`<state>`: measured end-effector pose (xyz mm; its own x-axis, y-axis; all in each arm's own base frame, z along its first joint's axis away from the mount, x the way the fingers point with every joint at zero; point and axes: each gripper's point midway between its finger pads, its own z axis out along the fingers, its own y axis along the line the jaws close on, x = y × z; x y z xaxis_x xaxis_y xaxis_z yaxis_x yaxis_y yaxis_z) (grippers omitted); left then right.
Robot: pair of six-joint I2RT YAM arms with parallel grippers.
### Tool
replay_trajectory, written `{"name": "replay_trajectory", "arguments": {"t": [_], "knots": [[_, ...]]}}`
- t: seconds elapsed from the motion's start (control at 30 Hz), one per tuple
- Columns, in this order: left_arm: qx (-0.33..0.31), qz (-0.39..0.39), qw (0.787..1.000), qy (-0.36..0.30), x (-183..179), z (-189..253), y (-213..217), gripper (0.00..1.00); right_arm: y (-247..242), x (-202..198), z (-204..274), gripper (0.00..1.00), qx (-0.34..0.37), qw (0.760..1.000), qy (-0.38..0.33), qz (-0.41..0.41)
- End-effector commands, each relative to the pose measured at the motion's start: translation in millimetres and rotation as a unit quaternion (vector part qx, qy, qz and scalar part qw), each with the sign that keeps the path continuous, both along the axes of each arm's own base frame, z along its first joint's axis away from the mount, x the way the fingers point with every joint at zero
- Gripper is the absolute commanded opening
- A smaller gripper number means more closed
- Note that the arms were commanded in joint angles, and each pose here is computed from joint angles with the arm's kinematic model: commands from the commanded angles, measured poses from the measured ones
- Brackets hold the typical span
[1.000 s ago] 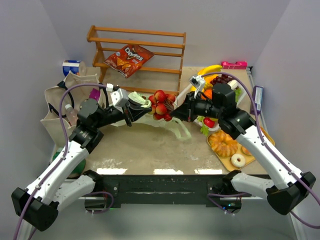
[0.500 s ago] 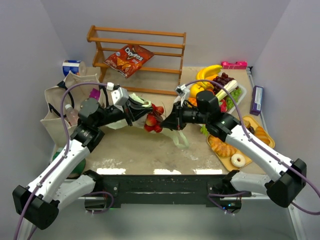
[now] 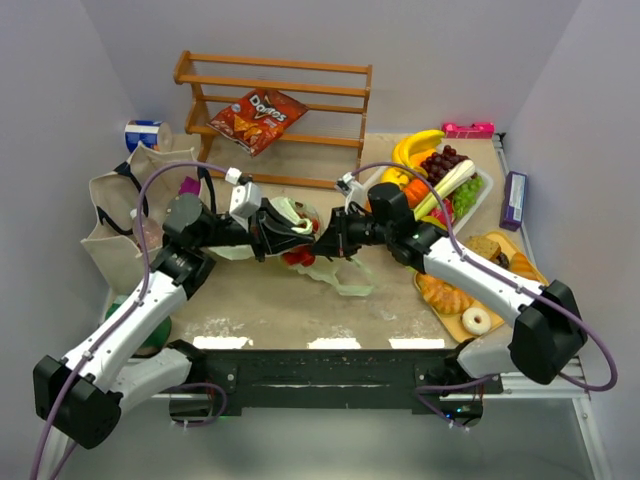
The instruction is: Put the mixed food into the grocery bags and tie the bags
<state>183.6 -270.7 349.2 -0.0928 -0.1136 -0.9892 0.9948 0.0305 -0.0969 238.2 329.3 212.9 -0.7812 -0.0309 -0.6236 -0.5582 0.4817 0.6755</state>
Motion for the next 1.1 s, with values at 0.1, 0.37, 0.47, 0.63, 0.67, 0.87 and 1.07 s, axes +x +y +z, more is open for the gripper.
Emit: {"name": "replay_trajectory", "arguments": {"t": [0.1,0.37,0.47,0.63,0.67,0.87,1.07], "knots": [[0.013,0.015,0.997,-0.070,-7.3,23.0,9.8,0.00,-22.0,34.2,42.7,0.00,0.049,0.997,-0.051,-0.030],[0.023,-0.039,0.995,-0.085,-28.1,28.6,11.6,0.00,-51.3,52.4,17.9,0.00,0.034,0.997,-0.030,-0.055],[0.027,-0.035,0.996,-0.080,-28.9,26.9,12.9,0.00,-55.8,57.3,13.2,0.00,0.026,0.997,-0.023,-0.076],[0.005,-0.017,0.997,-0.070,-23.7,32.3,1.5,0.00,-65.8,74.7,22.9,0.00,0.029,0.986,-0.034,-0.159],[0.002,-0.018,0.998,-0.058,-25.1,31.5,-4.4,0.00,-63.4,71.1,31.6,0.00,0.040,0.984,-0.041,-0.169],[-0.071,-0.003,0.997,-0.017,-19.8,53.4,-18.5,0.00,-35.3,64.2,43.2,0.00,0.051,0.972,-0.072,-0.217],[-0.113,-0.058,0.992,-0.010,-34.4,82.6,-37.1,0.00,6.2,51.3,37.1,0.00,0.079,0.980,-0.057,-0.173]]}}
